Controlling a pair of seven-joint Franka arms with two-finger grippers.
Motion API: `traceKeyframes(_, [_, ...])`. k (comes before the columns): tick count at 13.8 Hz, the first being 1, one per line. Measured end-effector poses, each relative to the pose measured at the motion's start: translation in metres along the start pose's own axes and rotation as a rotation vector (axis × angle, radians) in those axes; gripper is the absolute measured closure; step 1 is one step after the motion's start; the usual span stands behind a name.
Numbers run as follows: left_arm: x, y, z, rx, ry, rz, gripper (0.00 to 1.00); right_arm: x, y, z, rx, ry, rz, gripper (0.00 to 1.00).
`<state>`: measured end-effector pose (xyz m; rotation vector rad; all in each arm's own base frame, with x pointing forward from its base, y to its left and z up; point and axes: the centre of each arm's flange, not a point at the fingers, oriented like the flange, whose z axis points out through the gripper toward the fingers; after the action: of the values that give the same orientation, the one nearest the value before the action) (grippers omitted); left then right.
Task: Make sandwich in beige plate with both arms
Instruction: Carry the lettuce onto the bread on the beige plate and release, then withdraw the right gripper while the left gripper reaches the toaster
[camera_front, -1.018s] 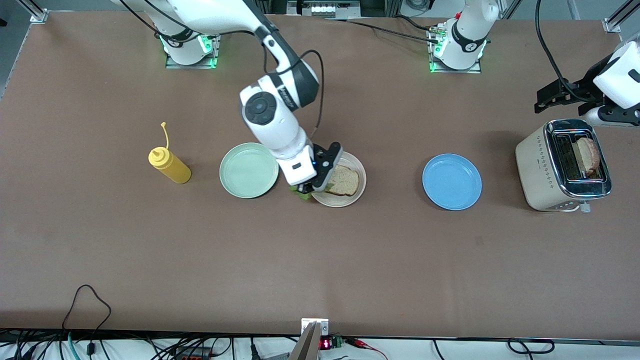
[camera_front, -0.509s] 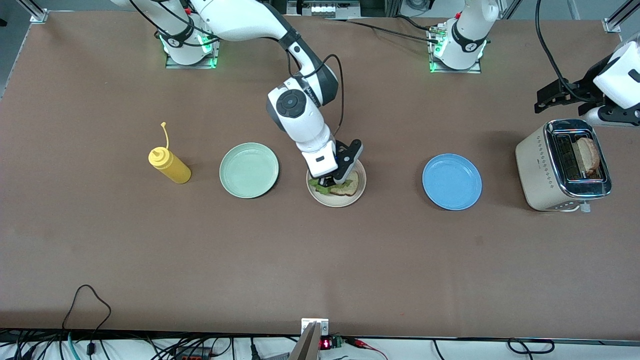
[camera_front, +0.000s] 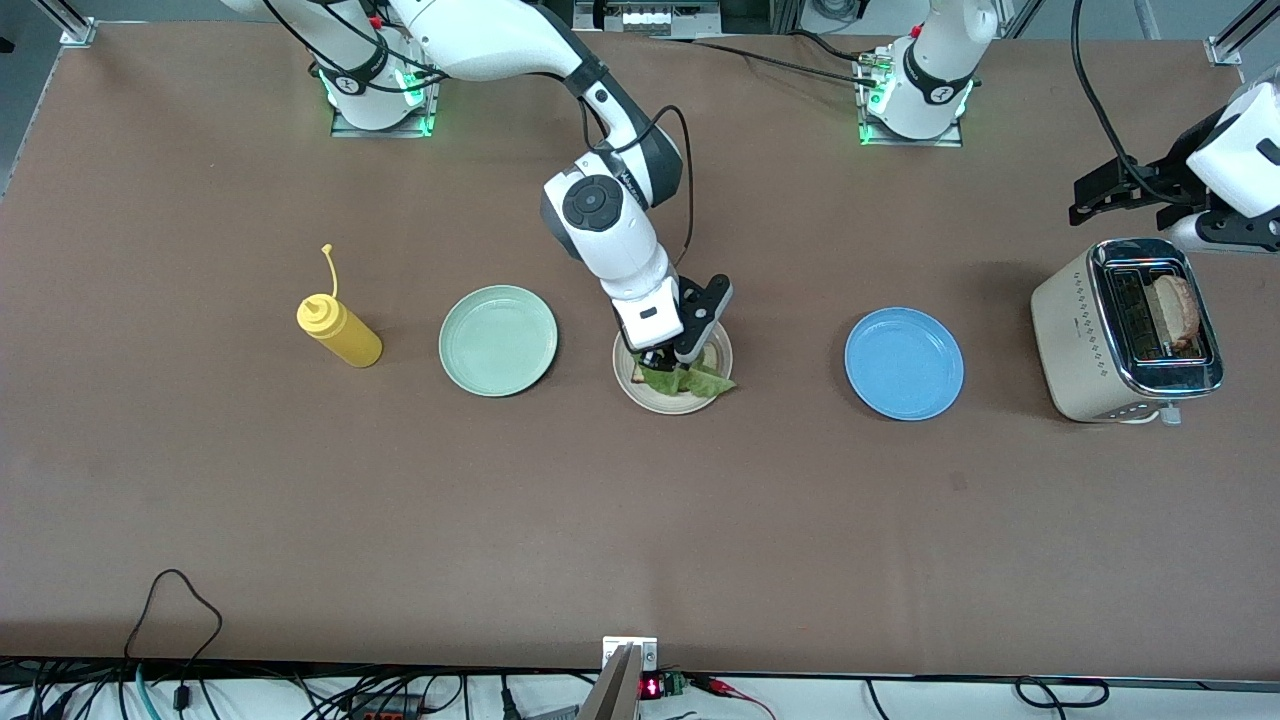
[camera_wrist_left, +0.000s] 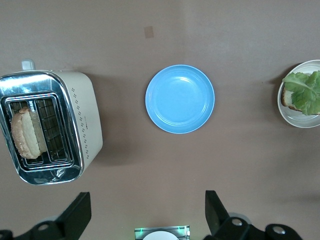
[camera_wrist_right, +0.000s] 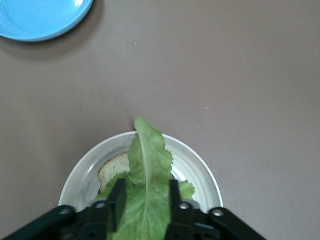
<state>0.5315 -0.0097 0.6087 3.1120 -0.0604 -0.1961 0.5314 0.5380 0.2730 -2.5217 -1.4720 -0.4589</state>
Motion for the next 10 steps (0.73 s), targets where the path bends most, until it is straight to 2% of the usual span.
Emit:
traceKeyframes(3, [0.000,-0.001,0.000,0.000,-0.001,-0.001,0.00,0.001,0.023,-0.028,0.031,-0.096,0.036,0.19])
traceKeyframes(5, [0.000,-0.001,0.001,0.000,-0.005,-0.002,0.00,0.004,0.041,-0.063,0.072,-0.158,0.105,0.00])
traceKeyframes(7, [-0.001,-0.004,0.007,-0.003,-0.039,-0.007,0.00,0.006,0.060,-0.103,0.085,-0.190,0.200,0.00])
traceKeyframes(10, [0.006,-0.027,0.029,-0.013,-0.118,-0.048,0.00,0.002,0.100,-0.159,0.033,-0.162,0.324,0.00])
